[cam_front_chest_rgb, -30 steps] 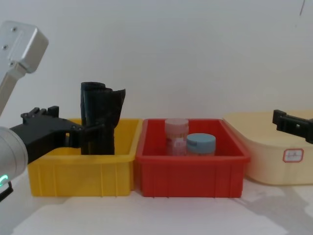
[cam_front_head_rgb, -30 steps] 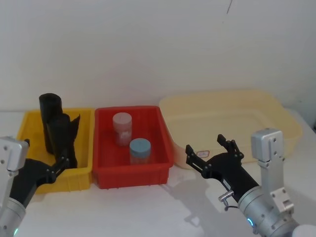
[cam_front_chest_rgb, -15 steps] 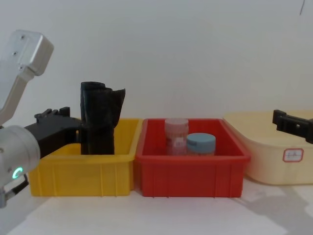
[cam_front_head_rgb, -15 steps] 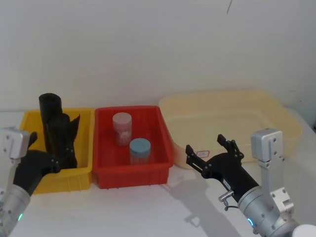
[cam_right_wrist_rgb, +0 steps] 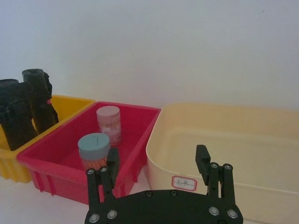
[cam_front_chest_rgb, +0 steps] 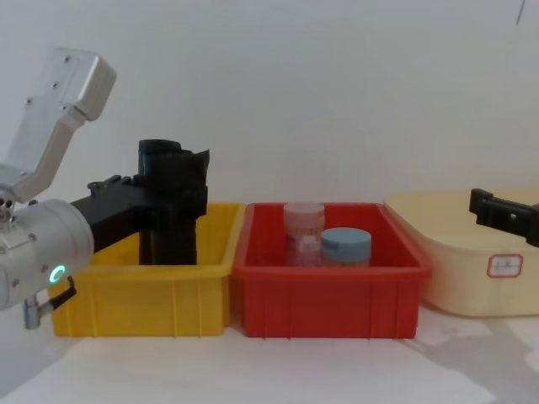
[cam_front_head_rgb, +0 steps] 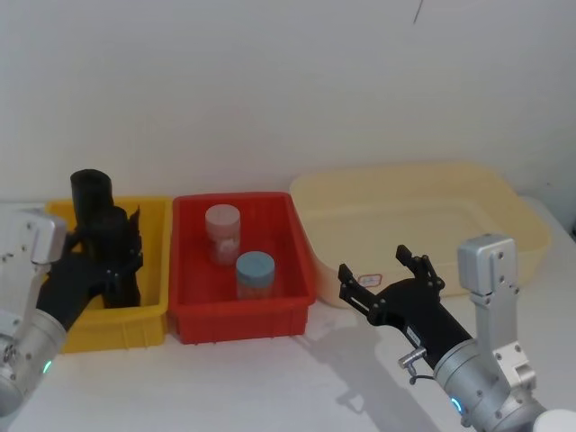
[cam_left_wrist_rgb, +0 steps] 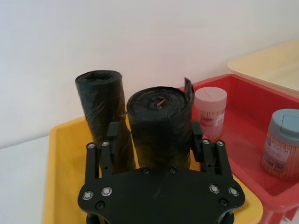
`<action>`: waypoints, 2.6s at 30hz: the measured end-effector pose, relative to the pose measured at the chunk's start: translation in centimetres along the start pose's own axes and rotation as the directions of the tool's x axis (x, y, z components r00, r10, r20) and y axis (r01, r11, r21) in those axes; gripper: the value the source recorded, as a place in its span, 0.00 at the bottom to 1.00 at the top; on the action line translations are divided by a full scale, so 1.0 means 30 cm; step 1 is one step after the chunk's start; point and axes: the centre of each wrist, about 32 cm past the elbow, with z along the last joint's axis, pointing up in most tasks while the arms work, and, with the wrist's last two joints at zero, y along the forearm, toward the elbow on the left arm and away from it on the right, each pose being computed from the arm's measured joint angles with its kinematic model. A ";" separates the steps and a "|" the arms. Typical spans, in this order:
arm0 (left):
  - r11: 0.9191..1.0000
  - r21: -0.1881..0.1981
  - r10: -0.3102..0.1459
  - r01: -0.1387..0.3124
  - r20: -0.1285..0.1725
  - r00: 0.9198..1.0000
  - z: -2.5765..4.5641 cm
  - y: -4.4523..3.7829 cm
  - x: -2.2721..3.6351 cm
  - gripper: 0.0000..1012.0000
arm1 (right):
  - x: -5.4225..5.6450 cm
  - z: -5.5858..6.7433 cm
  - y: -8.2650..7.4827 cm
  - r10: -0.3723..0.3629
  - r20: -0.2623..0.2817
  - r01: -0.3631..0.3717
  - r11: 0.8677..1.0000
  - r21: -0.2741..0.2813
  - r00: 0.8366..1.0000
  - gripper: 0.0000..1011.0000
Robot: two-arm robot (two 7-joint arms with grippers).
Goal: Pick up the garbage bag with the one hand and transfer it to the other hand.
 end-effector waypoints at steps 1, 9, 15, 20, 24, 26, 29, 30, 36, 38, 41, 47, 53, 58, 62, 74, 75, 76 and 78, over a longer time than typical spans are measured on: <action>1.000 -0.001 -0.005 0.005 0.001 1.000 0.000 -0.004 0.002 0.86 | 0.000 0.000 0.000 0.000 0.000 0.000 1.000 0.000 1.000 0.99; 0.999 -0.002 -0.036 0.036 -0.005 0.999 0.004 -0.036 0.020 0.62 | 0.000 0.000 0.000 0.000 0.000 0.000 1.000 0.000 1.000 0.99; 0.998 -0.007 -0.064 0.064 -0.016 0.998 0.032 -0.051 0.035 0.50 | 0.000 0.000 0.000 0.000 0.000 0.000 1.000 0.000 1.000 0.99; 0.996 -0.030 -0.080 0.080 -0.026 0.996 0.086 -0.059 0.049 0.46 | 0.000 0.000 0.000 0.000 0.000 0.000 1.000 0.000 1.000 0.99; 0.994 -0.057 -0.096 0.094 -0.030 0.995 0.139 -0.064 0.063 0.44 | 0.000 0.000 0.000 0.000 0.000 0.000 1.000 0.000 1.000 0.99; 0.991 -0.078 -0.107 0.105 -0.028 0.994 0.177 -0.067 0.073 0.44 | 0.000 0.000 0.000 0.000 0.000 0.000 1.000 0.000 1.000 0.99; 0.987 -0.102 -0.129 0.126 -0.024 0.991 0.229 -0.073 0.085 0.43 | 0.000 0.000 0.000 0.000 0.000 0.000 1.000 0.000 1.000 0.99; 0.985 -0.111 -0.136 0.133 -0.020 0.991 0.246 -0.075 0.089 0.43 | 0.000 0.000 0.000 0.000 0.000 0.000 1.000 0.000 1.000 0.99; 0.969 -0.149 -0.200 0.198 -0.002 0.980 0.341 -0.095 0.110 0.43 | 0.000 0.000 0.000 0.000 0.000 0.000 1.000 0.000 1.000 0.99; 0.961 -0.159 -0.228 0.225 0.005 0.974 0.369 -0.107 0.112 0.43 | 0.000 0.000 0.000 0.000 0.000 0.000 1.000 0.000 1.000 0.99; 0.949 -0.166 -0.269 0.267 0.009 0.963 0.396 -0.124 0.110 0.43 | 0.000 0.000 0.000 0.000 0.000 0.000 1.000 0.000 1.000 0.99; 0.927 -0.164 -0.343 0.339 0.004 0.939 0.419 -0.164 0.098 0.43 | 0.000 0.000 0.000 0.000 0.000 0.000 1.000 0.000 1.000 0.99; 0.890 -0.143 -0.440 0.432 -0.025 0.898 0.411 -0.233 0.064 0.43 | 0.000 0.000 0.000 0.000 0.000 0.000 1.000 0.000 1.000 0.99; 0.860 -0.124 -0.505 0.496 -0.059 0.861 0.388 -0.289 0.030 0.43 | 0.000 0.000 0.000 0.000 0.000 0.000 1.000 0.000 1.000 0.99; 0.834 -0.106 -0.550 0.541 -0.091 0.830 0.362 -0.334 0.001 0.43 | 0.000 0.000 0.000 0.000 0.000 0.000 1.000 0.000 1.000 0.99; 0.775 -0.078 -0.631 0.628 -0.152 0.760 0.310 -0.423 -0.066 0.43 | 0.000 0.000 0.000 0.000 0.000 0.000 1.000 0.000 1.000 0.99; 0.772 -0.079 -0.635 0.631 -0.153 0.757 0.309 -0.425 -0.069 0.43 | 0.000 0.000 0.000 0.000 0.000 0.000 1.000 0.000 1.000 0.99; 0.769 -0.077 -0.638 0.634 -0.155 0.755 0.307 -0.428 -0.072 0.43 | 0.000 0.000 0.000 0.000 0.000 0.000 1.000 0.000 1.000 0.99; 0.763 -0.077 -0.645 0.642 -0.159 0.748 0.304 -0.434 -0.078 0.43 | 0.000 0.000 0.000 0.000 0.000 0.000 1.000 0.000 1.000 0.99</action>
